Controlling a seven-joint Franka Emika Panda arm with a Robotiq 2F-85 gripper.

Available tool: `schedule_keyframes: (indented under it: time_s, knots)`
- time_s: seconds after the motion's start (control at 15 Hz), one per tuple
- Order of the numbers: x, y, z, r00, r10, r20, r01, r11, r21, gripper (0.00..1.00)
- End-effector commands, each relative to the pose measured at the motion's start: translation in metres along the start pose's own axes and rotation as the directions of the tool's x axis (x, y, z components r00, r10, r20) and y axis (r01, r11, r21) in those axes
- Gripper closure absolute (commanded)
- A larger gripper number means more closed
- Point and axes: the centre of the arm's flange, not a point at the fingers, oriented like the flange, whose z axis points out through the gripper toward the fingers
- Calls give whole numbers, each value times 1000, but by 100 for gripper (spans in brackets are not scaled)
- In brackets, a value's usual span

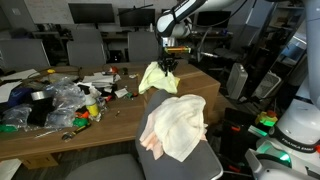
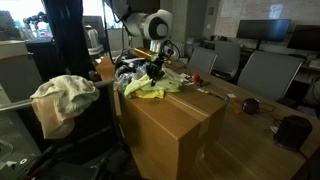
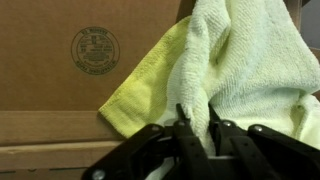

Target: Move all the clothes from the box to the backrest of the chair

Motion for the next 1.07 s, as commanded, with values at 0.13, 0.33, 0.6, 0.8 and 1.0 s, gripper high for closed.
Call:
schedule_keyframes:
  time_s: [0.13, 0.33, 0.6, 0.8, 1.0]
  knots:
    - [-25, 5, -57, 995, 41, -95, -35, 997, 62, 97]
    - [-45, 13, -103, 982, 62, -180, -38, 990, 134, 97]
    - [-75, 26, -154, 956, 97, -278, -33, 973, 228, 97]
    - [-92, 37, -174, 940, 128, -316, -37, 960, 277, 97]
    - [-105, 49, -185, 926, 159, -342, -44, 946, 321, 97]
